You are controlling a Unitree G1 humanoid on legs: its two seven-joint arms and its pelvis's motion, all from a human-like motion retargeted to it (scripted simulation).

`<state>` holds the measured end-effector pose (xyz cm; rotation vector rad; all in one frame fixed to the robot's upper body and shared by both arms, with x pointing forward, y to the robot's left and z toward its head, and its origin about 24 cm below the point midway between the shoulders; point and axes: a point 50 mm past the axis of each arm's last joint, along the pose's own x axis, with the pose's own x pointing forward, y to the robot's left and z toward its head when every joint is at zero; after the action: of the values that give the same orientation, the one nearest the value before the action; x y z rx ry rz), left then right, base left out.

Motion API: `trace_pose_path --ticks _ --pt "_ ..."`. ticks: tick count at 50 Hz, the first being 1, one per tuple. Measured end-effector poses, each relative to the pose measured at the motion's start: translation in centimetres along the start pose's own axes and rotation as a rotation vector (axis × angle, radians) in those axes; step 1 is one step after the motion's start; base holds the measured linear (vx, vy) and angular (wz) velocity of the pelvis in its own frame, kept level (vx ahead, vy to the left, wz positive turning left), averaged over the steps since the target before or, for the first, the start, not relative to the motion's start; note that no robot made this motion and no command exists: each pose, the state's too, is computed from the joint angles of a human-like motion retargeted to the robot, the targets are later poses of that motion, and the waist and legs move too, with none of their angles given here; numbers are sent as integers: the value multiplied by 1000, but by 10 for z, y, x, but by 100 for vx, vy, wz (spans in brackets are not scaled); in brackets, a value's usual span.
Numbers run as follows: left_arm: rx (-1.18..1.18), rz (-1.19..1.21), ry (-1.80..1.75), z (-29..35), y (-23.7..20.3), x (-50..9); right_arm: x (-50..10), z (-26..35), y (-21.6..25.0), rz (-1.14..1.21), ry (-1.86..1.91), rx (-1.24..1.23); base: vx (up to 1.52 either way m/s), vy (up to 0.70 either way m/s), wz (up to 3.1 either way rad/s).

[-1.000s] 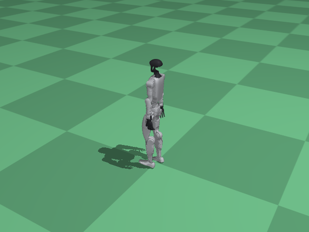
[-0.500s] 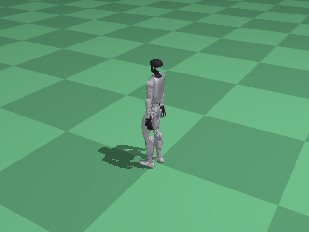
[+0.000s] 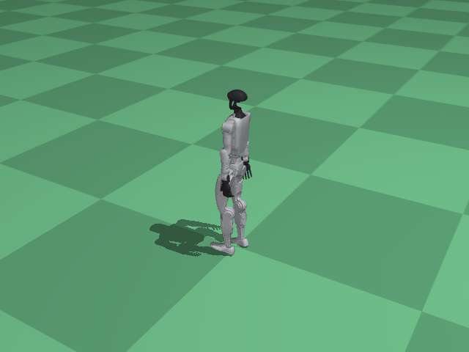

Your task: Upper body actions

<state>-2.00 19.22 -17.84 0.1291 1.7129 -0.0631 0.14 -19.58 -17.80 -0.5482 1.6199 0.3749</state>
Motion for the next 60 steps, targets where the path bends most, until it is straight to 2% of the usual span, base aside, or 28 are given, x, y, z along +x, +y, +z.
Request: trace_pose_path --ticks 60 --pt "18 5 7 -1 3 0 0 1 -3 -2 -3 -25 0 0 0"
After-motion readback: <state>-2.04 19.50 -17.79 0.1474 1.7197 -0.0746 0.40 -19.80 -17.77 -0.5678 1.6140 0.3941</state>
